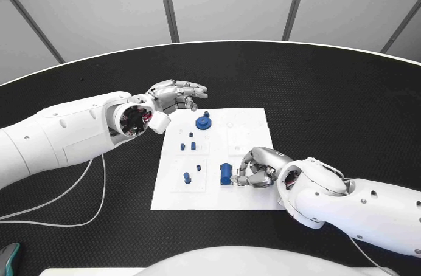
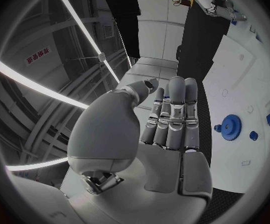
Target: Assemble the parts on the task board
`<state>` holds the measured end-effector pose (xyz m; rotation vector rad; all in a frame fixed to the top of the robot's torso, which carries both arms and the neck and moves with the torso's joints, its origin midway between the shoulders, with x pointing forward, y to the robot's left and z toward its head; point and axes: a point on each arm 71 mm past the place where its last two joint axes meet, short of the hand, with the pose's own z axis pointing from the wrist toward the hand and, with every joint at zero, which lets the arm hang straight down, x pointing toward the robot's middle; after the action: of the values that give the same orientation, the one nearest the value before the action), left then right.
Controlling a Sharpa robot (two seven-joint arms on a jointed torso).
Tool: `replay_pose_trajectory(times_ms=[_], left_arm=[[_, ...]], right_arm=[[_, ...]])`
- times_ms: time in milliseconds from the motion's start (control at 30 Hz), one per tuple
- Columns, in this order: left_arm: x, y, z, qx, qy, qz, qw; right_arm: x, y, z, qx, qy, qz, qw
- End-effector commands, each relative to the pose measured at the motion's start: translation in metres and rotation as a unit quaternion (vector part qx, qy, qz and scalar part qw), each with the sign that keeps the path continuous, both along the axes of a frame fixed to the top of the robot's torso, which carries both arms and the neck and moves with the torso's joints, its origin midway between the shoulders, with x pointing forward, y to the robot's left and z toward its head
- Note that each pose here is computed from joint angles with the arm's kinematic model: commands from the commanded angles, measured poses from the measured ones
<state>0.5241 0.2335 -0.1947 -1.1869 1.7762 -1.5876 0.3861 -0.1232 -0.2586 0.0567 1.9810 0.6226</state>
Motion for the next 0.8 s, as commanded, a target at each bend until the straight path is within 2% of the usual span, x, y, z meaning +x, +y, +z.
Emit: replay_pose_trajectory(times_ms=[33,333,800], left_arm=[[0.0000,0.0005,0.0000,0.000,0.000,0.001,1.000],[0.0001,0.0016,0.0000,0.001,0.000,0.002,1.000],[0.0004,0.0022,-0.0002,0.002,0.001,0.003,1.000]], right_arm=[[-0.0004,-0.0005,0.0006,0.002,-0.001,-0.001,1.000],[-0.0017,-0.0030,0.0024,0.007,-0.005,-0.004,1.000],[-0.0045,-0.0014,0.0010,-0.002,0.005,0.025,1.000]])
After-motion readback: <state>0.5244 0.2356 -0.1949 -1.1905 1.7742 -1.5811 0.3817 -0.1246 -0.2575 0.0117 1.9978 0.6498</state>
